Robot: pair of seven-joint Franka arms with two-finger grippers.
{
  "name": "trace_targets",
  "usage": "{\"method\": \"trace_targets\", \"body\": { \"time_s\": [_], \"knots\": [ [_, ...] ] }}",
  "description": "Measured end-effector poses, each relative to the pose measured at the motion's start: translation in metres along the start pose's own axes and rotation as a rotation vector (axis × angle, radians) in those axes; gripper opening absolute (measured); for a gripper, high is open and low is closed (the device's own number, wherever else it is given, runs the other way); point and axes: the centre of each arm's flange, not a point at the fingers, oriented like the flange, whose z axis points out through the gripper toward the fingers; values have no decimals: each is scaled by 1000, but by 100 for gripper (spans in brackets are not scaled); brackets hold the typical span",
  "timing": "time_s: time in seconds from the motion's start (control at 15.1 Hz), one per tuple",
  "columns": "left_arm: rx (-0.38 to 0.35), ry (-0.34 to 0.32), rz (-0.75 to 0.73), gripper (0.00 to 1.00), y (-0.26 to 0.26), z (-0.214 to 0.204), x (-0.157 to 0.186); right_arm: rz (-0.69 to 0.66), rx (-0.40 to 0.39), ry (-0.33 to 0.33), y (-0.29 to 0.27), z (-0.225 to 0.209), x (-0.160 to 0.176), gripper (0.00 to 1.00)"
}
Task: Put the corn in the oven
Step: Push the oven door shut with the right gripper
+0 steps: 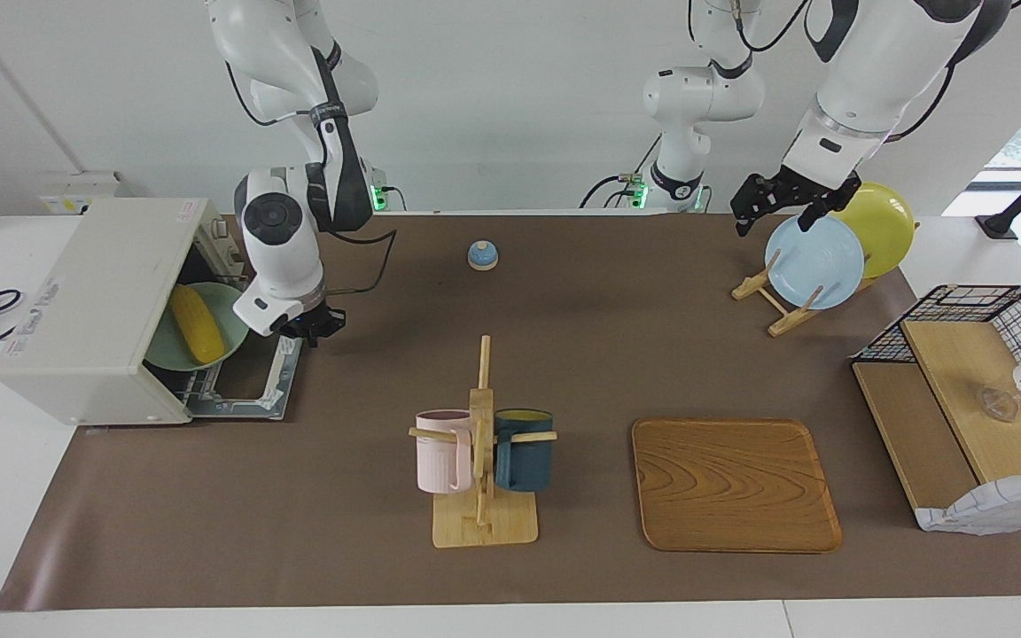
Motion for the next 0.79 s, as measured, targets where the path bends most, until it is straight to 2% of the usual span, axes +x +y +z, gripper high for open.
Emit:
{"method": "trace_targets", "body": {
  "time_s": [0.6, 0.79],
  "knots": [
    [0, 0, 0, 100, 0, 0, 0, 10, -3, -34, -1, 15, -2, 1],
    [0, 0, 0, 100, 0, 0, 0, -4, -27, -42, 1, 17, -3, 1]
  ]
}}
